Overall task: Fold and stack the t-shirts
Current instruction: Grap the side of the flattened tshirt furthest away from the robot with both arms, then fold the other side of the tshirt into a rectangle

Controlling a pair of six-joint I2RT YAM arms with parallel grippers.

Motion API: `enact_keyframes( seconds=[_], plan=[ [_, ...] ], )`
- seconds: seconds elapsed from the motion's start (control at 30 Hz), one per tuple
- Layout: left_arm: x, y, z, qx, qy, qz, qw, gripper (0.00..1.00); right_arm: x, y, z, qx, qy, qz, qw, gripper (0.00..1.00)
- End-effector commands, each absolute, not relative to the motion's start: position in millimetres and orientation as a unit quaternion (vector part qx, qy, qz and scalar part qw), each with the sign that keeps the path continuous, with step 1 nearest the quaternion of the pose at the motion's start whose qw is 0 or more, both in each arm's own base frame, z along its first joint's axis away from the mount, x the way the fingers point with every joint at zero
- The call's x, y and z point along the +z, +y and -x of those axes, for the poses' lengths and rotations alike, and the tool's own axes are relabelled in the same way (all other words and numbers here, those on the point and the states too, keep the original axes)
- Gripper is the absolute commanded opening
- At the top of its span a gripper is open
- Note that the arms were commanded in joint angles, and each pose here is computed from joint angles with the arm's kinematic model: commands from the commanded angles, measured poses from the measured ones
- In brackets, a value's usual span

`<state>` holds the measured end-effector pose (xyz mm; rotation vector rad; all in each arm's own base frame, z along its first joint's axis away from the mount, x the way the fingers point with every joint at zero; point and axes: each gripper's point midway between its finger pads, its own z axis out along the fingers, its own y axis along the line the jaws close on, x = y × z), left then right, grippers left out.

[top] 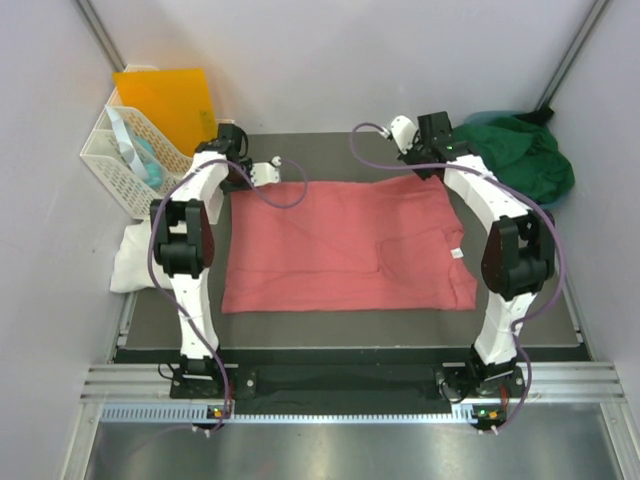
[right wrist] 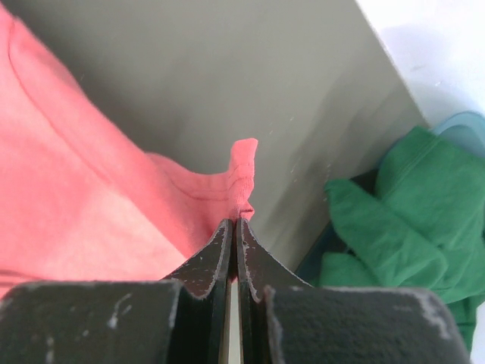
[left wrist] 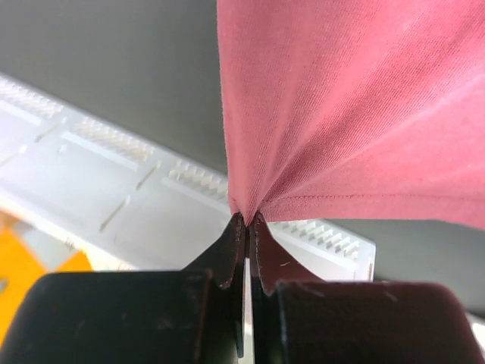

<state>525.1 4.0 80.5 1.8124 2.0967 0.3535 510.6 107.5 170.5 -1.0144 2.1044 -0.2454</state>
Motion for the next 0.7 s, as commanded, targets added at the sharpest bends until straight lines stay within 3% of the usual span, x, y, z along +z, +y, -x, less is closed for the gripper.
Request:
enact_keyframes(
  seconds=[0.0,0.43,0.67],
  plan=[
    [122.0,20.6,-522.3,0.166,0.744,-0.615,0.201,0.00,203.7,112.1,-496.2,-0.095,0.808,0.406,0.416,0.00],
    [123.5,27.4,-463.6,0.158,0.733,-0.641,0.165,0.00,215.2,99.6,-422.8,-0.078,0.787,0.476,0.385,0.00],
    [122.9,26.9,-429.3,0.140,0.733,-0.648,0.151,0.00,163.8,76.7,-367.2,-0.084,0.790,0.515,0.321,0.00]
  ],
)
